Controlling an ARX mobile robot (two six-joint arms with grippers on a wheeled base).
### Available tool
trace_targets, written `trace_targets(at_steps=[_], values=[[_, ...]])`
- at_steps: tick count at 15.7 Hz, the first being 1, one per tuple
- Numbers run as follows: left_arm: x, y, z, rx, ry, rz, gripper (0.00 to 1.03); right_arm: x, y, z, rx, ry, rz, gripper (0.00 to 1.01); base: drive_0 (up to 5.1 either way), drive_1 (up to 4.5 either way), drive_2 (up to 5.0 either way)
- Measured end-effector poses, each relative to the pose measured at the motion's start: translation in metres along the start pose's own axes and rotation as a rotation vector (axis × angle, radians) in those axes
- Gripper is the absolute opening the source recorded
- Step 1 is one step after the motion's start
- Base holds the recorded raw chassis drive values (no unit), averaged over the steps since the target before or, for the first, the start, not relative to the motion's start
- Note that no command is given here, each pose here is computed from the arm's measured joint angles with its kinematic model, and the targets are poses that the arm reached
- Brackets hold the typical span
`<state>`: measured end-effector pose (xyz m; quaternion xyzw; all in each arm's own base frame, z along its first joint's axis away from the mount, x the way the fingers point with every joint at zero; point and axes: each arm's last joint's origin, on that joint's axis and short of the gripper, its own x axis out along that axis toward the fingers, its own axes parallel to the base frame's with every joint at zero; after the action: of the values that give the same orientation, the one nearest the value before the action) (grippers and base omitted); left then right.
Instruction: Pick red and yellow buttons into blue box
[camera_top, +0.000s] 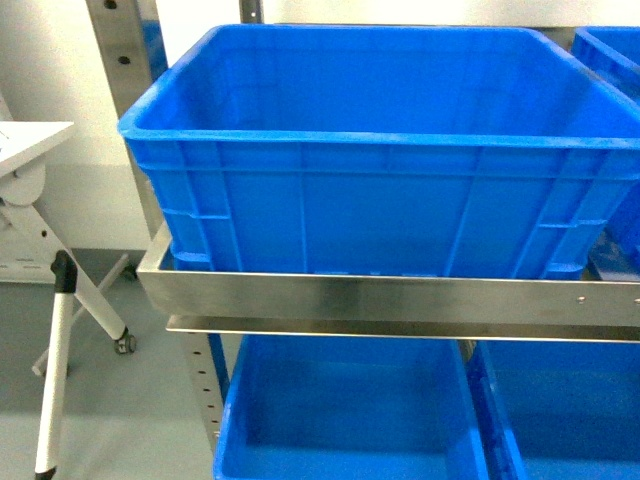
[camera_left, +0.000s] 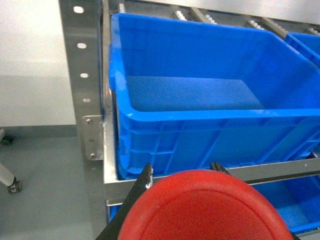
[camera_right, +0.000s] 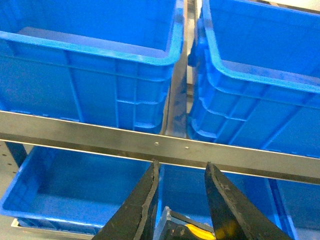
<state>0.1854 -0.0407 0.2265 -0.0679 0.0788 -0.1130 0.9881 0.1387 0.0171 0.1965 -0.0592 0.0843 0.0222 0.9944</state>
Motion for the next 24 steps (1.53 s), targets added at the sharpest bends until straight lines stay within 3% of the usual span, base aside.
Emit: trace_targets(at_steps=[20,24], values=[[0.0,0.0001,-0.0004,0.0,0.004,0.001,0.26,0.0,0.0,0.0,0.0,0.0,0.0,0.27,5.0,-2.41,-2.4],[0.0,-0.0016,-0.0005,0.001,0.005,-0.017,0.26,0.0,-0.0003,0.0002,0.001,-0.001,-0.008,0.27,0.0,0.0,0.0]])
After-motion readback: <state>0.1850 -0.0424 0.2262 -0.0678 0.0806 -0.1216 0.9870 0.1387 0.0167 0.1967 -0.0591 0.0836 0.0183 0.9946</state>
